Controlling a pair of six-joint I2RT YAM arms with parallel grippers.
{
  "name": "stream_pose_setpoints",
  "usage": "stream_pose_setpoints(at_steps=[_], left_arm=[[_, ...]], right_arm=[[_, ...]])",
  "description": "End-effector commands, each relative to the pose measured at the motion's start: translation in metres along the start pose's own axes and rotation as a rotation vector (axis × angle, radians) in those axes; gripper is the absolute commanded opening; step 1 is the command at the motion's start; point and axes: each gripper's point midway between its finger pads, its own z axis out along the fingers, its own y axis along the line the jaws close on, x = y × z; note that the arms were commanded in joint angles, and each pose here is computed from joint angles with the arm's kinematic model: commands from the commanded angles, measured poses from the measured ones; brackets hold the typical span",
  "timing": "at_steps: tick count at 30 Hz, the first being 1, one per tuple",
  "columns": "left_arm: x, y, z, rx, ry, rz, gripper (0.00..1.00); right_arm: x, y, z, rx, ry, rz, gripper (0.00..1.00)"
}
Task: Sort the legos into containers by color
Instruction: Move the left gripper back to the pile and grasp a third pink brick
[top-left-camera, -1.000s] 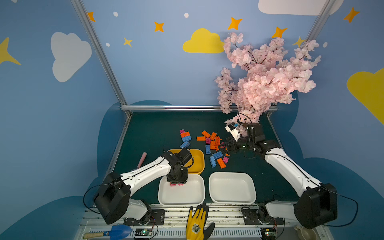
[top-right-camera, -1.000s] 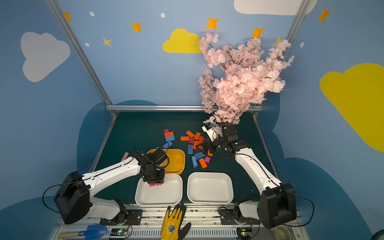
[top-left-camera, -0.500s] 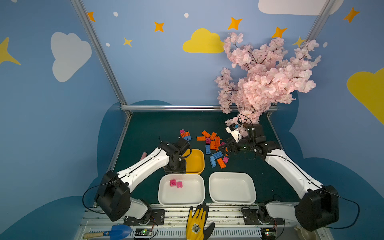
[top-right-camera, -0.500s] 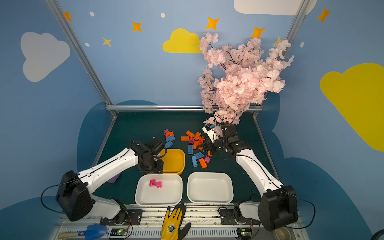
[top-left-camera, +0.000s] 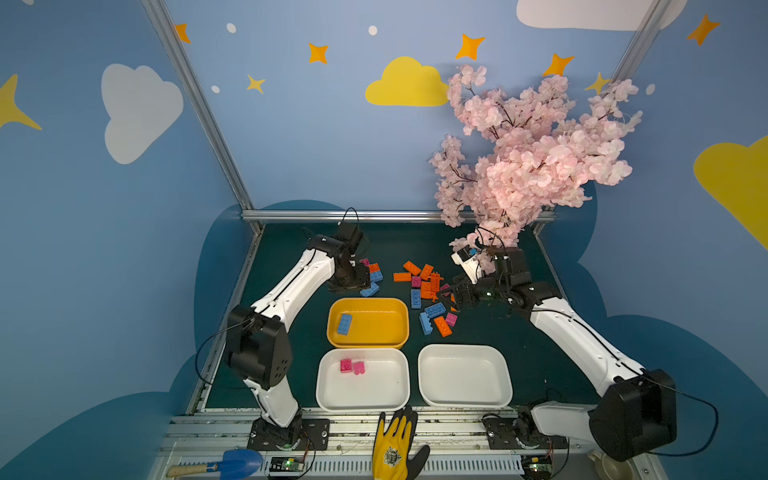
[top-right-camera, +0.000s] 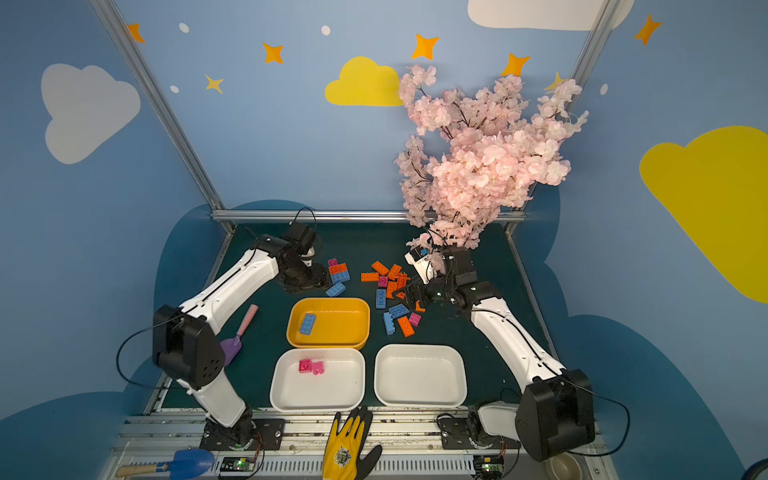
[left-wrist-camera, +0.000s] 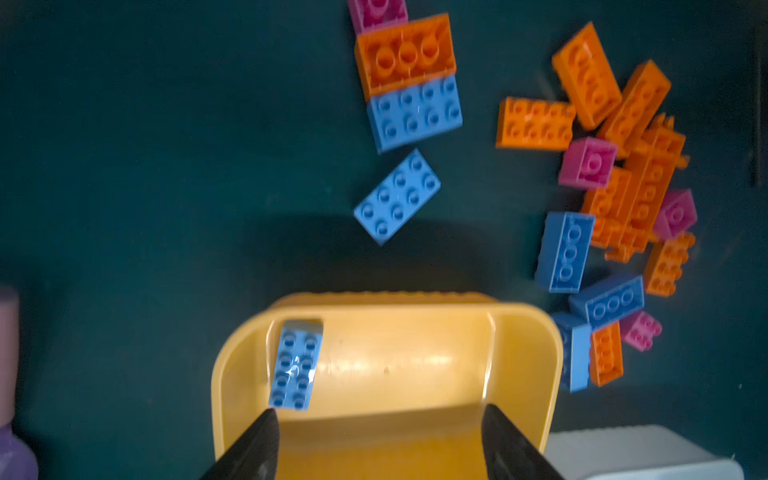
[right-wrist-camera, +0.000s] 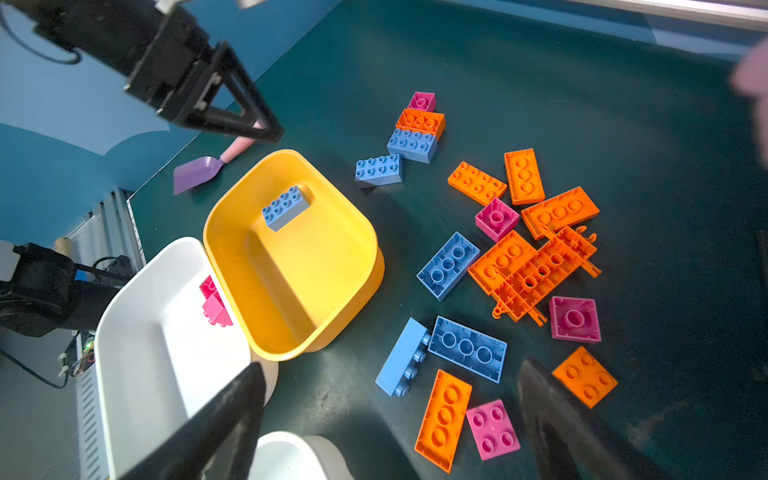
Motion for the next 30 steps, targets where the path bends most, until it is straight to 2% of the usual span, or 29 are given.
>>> stream_pose_setpoints(at_steps=[1,7,14,19,23,30], left_arm=[[-0.041,-0.004,0.028,0.03,-0.045,-0.007,0.76],[-0.089,0.0,0.075,-0.044,-0.069,-0.048,0.76],[-0.131,-0.001,0.117,-0.047,-0.082,-0.095,0.75],[-0.143,0.007,0.138,-0.063,-0.073,-0.114,0.72],[-0.151,0.014,0.142,-0.095,-0.102,-0.112,0.69],[-0.146,0.016,0.161,-0.107,-0.078,-0.113,0.63]], right_arm=[[-0.014,-0.005,-0.001,0.015,-0.029,-0.01,0.93],[-0.018,-0.007,-0.001,0.03,-0.035,-0.014,0.94],[-0.025,0.0,-0.001,-0.017,-0.055,0.003,0.93],[-0.03,0.012,-0.003,-0.084,-0.065,0.014,0.94],[-0.028,0.017,-0.004,-0.107,-0.053,0.022,0.94],[-0.026,0.019,-0.006,-0.109,-0.043,0.032,0.94]])
